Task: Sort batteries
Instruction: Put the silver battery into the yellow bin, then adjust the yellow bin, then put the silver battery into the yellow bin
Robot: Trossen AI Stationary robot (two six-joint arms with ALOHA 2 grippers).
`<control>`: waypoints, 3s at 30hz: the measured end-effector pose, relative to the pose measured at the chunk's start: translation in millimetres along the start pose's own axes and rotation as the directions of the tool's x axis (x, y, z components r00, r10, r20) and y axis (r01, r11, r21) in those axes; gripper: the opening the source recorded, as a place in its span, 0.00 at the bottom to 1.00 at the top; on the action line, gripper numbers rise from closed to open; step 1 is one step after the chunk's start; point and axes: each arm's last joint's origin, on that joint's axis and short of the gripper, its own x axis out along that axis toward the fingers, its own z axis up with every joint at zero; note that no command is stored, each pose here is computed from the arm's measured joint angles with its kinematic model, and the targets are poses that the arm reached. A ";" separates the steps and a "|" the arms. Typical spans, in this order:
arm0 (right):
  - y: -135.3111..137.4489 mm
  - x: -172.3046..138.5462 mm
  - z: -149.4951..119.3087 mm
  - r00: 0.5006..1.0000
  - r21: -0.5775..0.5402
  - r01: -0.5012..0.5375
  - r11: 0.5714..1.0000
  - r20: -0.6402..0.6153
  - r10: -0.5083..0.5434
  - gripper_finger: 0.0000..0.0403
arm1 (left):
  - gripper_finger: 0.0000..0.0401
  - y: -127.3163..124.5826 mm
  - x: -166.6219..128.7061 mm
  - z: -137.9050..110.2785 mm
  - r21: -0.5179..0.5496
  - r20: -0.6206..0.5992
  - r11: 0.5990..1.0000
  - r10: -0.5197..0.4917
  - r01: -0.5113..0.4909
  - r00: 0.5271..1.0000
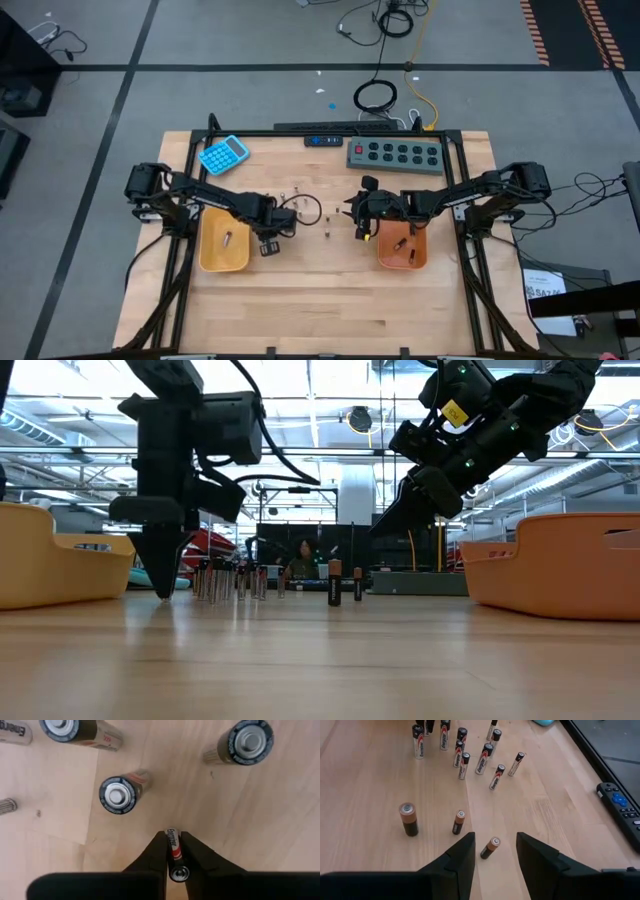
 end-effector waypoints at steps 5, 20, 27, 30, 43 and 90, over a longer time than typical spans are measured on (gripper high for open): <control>0.0 0.0 0.1 1.000 0.001 0.000 1.000 0.001 0.000 0.33 | 0.09 -5.2 -15.4 -5.5 -0.041 -0.069 0.998 -0.051 0.049 0.996; 5.7 -1.5 2.2 1.000 0.010 -0.016 1.000 0.020 0.015 0.33 | 0.17 -16.8 -89.8 -82.3 -0.195 -0.240 0.981 -0.054 0.006 0.969; 5.5 -1.5 3.2 0.999 0.010 -0.014 1.000 0.030 0.014 0.33 | 0.43 -23.8 -61.6 -91.4 -0.083 -0.225 0.996 -0.002 -0.018 0.974; 5.7 -1.5 3.1 0.999 0.008 -0.015 1.000 0.030 0.015 0.33 | 0.48 -25.1 -51.6 -86.3 -0.050 -0.150 0.997 0.043 -0.051 0.988; 9.1 -2.4 3.4 0.999 -0.022 -0.024 0.999 0.031 0.025 0.33 | 0.44 -13.1 -58.7 -58.2 -0.199 0.016 0.966 0.174 -0.167 0.985; 9.7 -2.4 3.2 0.998 -0.005 -0.051 0.999 0.031 0.051 0.33 | 0.44 14.9 -34.9 19.1 -0.037 0.172 0.998 0.063 -0.057 0.983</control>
